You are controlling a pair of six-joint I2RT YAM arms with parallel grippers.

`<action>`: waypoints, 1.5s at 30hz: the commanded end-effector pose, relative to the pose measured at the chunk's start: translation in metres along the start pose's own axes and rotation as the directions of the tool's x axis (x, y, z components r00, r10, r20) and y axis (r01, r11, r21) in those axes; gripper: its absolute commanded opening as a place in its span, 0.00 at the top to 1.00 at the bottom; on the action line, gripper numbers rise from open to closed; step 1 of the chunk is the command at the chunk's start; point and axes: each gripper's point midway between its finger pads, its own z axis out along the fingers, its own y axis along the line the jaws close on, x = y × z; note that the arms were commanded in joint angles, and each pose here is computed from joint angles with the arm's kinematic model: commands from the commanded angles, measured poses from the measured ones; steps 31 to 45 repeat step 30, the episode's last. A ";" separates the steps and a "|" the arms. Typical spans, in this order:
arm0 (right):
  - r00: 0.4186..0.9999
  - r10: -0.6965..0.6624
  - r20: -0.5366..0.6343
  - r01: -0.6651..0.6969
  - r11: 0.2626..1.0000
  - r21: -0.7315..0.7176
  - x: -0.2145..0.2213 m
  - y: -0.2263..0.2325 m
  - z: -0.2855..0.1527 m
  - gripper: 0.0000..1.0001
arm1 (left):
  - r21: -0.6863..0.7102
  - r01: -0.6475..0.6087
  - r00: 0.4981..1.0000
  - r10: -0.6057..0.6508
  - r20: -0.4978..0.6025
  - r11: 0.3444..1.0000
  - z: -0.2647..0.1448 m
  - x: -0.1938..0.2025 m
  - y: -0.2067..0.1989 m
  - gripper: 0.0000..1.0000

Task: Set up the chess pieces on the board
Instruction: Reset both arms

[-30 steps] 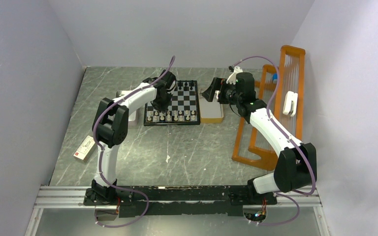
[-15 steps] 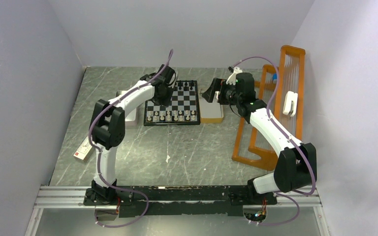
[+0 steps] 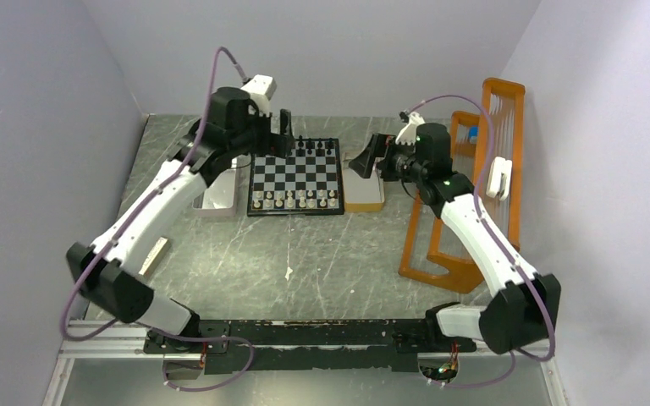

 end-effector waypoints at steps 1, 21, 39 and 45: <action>0.997 -0.017 0.077 0.024 0.996 -0.088 -0.020 0.033 -0.034 0.00 | 0.056 0.030 0.997 -0.034 0.064 0.998 -0.037 -0.004 -0.007 0.00; 0.996 0.002 0.091 0.010 0.991 -0.131 0.027 0.040 -0.080 0.00 | 0.191 0.129 0.957 -0.173 0.234 0.973 -0.147 0.056 -0.009 0.00; 0.992 -0.007 0.122 0.024 0.991 -0.133 0.019 0.044 -0.085 0.00 | 0.184 0.116 0.962 -0.156 0.222 0.976 -0.146 0.056 -0.009 0.00; 0.992 -0.007 0.122 0.024 0.991 -0.133 0.019 0.044 -0.085 0.00 | 0.184 0.116 0.962 -0.156 0.222 0.976 -0.146 0.056 -0.009 0.00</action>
